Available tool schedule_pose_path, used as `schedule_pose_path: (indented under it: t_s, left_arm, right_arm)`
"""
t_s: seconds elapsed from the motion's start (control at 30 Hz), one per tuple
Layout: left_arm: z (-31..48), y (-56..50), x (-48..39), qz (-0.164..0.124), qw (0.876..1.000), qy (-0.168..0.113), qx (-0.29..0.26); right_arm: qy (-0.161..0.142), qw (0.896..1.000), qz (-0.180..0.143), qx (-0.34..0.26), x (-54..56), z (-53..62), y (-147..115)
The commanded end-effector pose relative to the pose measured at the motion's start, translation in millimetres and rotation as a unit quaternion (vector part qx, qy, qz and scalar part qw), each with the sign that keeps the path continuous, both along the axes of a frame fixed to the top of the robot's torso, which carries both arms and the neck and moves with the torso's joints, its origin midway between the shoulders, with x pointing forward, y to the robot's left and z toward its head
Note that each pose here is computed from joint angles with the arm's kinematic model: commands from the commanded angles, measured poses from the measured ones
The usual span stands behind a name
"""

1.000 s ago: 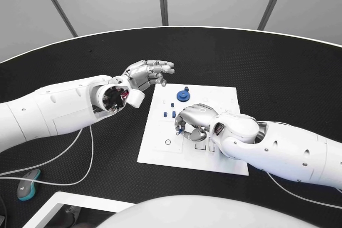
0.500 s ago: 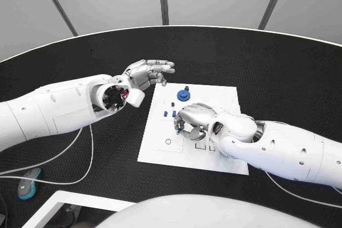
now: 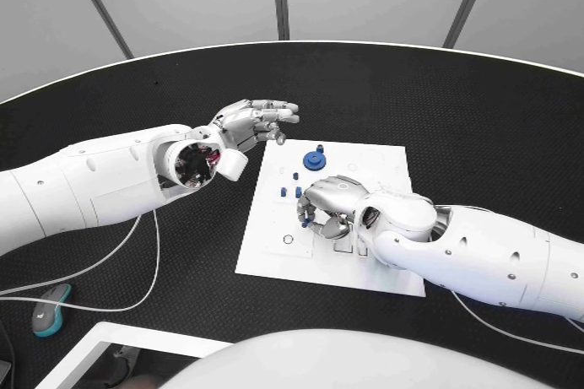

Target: Assemble the parts on the task board

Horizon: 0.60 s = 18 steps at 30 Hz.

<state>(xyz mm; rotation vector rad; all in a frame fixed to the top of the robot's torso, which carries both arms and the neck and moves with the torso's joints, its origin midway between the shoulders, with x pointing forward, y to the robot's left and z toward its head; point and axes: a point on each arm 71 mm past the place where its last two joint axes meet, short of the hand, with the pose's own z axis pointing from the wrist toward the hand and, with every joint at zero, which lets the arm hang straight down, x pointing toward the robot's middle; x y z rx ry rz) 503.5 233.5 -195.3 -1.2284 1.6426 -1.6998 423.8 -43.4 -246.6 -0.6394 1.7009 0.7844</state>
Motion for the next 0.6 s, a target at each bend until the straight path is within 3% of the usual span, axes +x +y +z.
schedule_pose_path:
  t_s: [0.03,0.6]
  left_arm:
    - [-0.1,-0.1,0.0,0.0,1.0,0.0,0.0]
    - [-0.1,-0.1,-0.8,-0.003,1.0,0.002,0.0]
  right_arm:
    - [0.001,1.0,0.0,-0.002,0.3,-0.6,0.1]
    - [0.012,1.0,-0.001,-0.018,-0.2,-8.4,4.6]
